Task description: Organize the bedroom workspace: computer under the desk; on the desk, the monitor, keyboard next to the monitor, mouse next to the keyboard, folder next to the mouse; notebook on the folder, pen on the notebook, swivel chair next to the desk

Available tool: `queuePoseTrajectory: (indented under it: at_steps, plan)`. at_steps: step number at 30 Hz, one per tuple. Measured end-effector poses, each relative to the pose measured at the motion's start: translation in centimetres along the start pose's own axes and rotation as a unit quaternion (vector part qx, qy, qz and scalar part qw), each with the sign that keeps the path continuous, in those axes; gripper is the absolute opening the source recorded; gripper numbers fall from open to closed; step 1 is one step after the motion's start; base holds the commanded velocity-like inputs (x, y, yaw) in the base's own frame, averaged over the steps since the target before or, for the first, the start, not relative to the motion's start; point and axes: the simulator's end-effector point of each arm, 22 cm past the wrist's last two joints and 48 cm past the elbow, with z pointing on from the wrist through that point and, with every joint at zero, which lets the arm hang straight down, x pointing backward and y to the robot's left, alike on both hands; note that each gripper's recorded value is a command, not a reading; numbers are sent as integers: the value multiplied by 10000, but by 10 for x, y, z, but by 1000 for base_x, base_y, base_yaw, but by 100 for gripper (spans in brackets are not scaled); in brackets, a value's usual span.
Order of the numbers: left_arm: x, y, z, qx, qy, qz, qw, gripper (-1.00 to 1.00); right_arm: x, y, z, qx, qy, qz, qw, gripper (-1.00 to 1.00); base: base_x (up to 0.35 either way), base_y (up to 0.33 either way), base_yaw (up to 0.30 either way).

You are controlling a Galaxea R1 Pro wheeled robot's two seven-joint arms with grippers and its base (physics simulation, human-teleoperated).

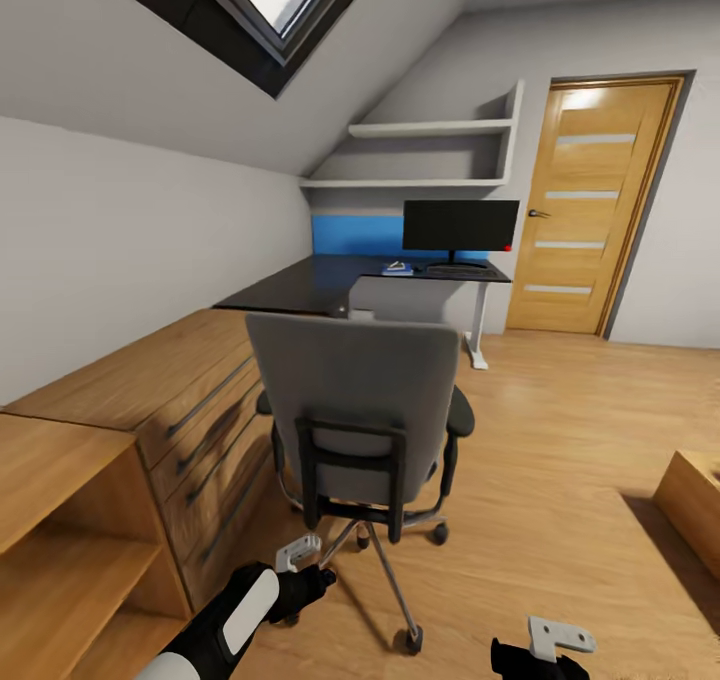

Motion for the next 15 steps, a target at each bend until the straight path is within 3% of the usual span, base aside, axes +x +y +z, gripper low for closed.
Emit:
queuePoseTrajectory:
  at_steps: [7, 11, 15]
  plan:
    - [-1, -2, -1, 21, -19, 2, 10000, 100, 0, 0, 0, 3, -9, 1, 10000, 100, 152, 276, -293]
    - [-1, -3, -1, 28, -25, 6, 10000, 100, 0, 0, 0, 0, -8, 0, 10000, 100, 60, 104, -266]
    - [-1, -4, -1, 32, -27, 2, 10000, 100, -1, 0, 0, 0, -15, 4, 10000, 100, 20, 34, -120]
